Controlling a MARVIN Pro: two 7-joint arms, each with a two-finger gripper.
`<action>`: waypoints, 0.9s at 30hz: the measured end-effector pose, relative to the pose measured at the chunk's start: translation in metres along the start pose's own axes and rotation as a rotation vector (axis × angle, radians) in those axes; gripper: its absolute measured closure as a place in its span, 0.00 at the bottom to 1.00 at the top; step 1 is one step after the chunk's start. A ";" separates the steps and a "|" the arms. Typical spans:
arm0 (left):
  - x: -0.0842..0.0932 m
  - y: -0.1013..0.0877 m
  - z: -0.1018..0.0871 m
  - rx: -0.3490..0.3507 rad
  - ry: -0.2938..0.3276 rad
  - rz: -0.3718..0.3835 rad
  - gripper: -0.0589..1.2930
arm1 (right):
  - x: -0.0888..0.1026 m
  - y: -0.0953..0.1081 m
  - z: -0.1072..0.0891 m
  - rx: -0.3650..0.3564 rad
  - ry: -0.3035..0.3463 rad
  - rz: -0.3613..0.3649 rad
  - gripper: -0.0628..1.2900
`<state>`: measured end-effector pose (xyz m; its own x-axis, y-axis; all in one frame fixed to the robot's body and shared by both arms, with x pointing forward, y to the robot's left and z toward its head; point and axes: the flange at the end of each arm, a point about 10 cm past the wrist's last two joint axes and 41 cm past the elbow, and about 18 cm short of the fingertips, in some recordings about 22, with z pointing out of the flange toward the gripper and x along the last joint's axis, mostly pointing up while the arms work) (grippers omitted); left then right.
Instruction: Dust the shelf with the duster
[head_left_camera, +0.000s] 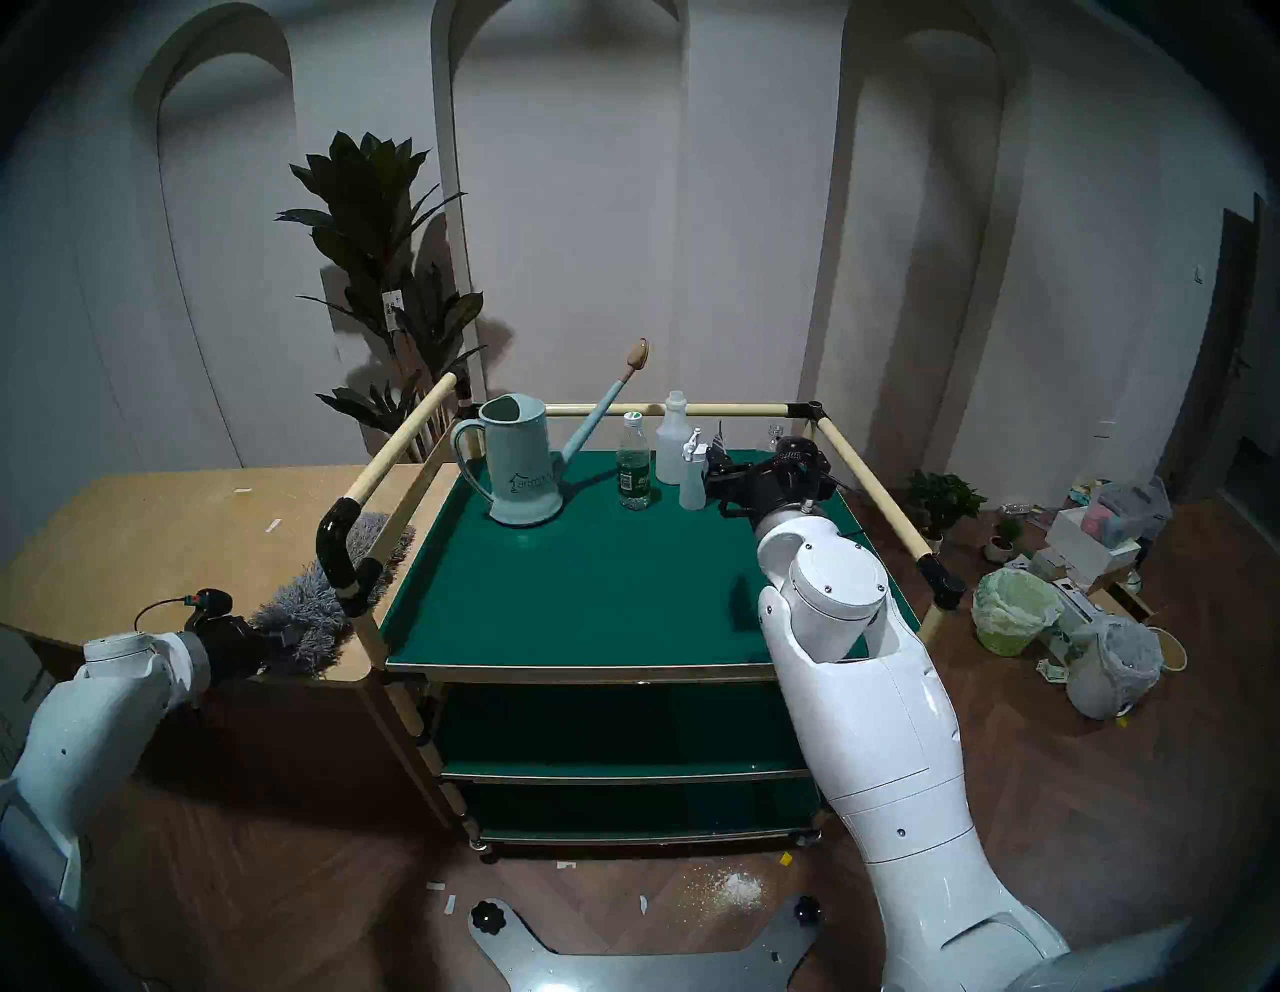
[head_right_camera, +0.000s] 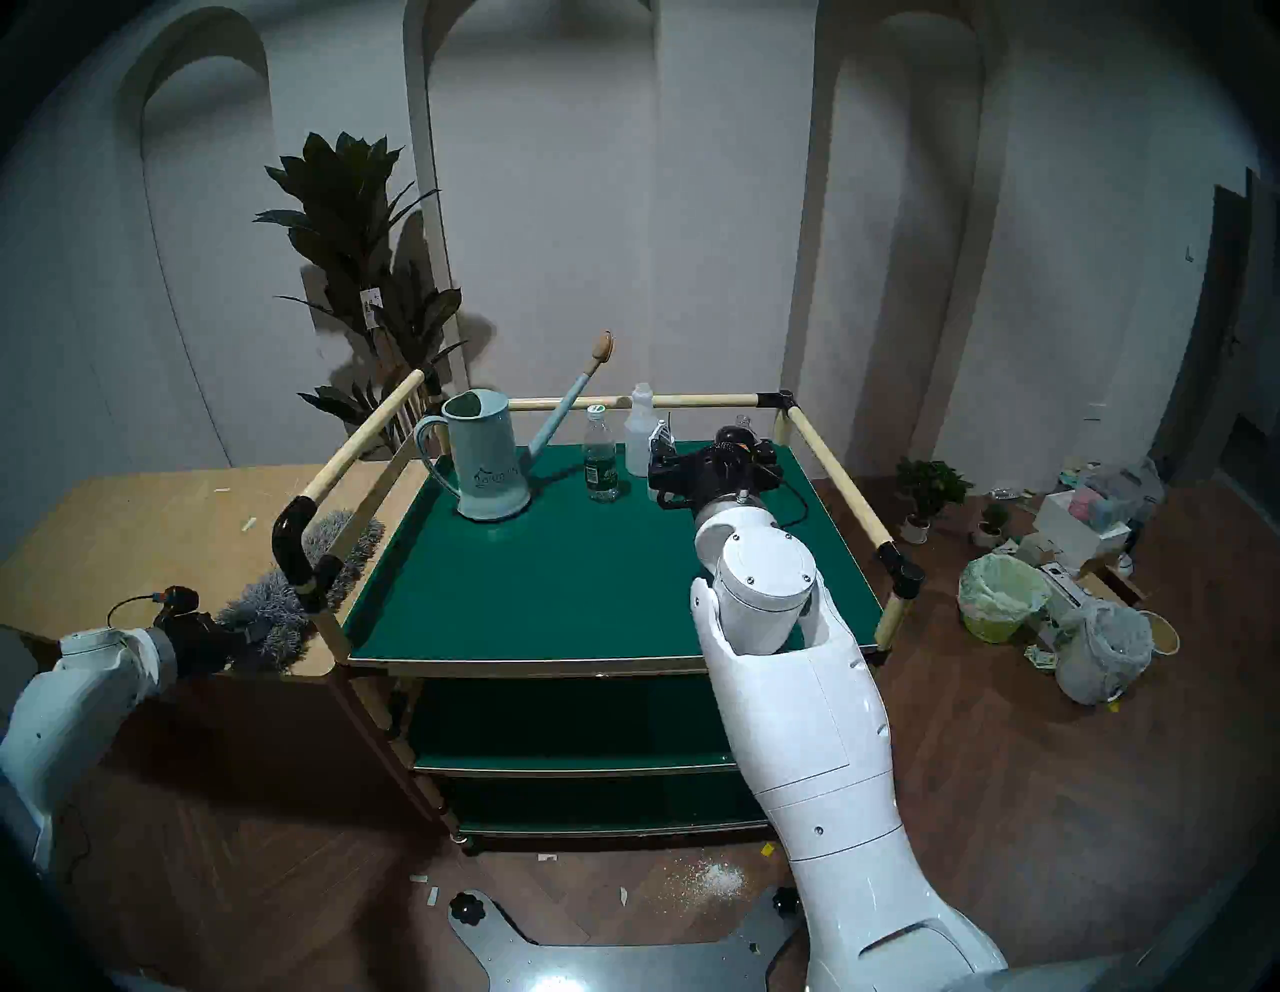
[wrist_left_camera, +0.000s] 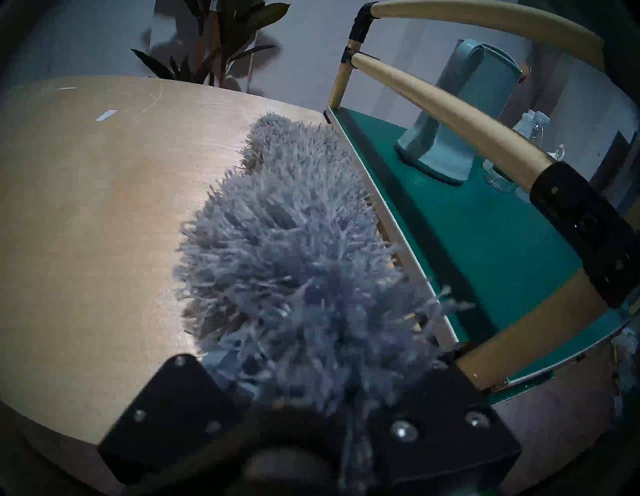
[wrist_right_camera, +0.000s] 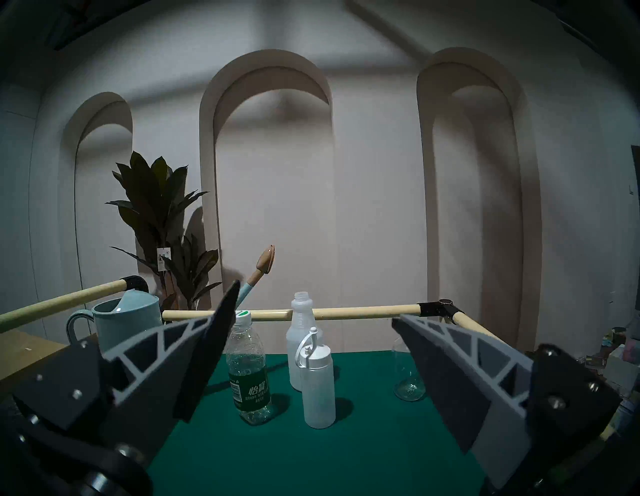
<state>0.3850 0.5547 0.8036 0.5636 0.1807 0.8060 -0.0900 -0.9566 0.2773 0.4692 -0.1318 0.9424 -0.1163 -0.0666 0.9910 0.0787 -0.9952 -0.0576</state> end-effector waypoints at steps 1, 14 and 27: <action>0.000 0.000 0.000 0.002 0.000 0.000 0.66 | 0.000 0.000 0.000 -0.001 0.001 -0.001 0.03; 0.013 0.016 -0.009 -0.061 0.054 0.016 0.04 | 0.002 0.002 0.000 -0.004 0.004 -0.008 0.03; 0.035 0.004 -0.052 -0.018 0.146 0.039 0.04 | -0.003 0.005 0.001 0.003 -0.007 -0.013 0.03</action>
<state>0.3622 0.5695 0.8603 0.4346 0.1764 0.8832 -0.1249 -0.9594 0.2530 0.4713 -0.1368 0.9393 -0.1106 -0.0530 0.9924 0.0798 -0.9958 -0.0443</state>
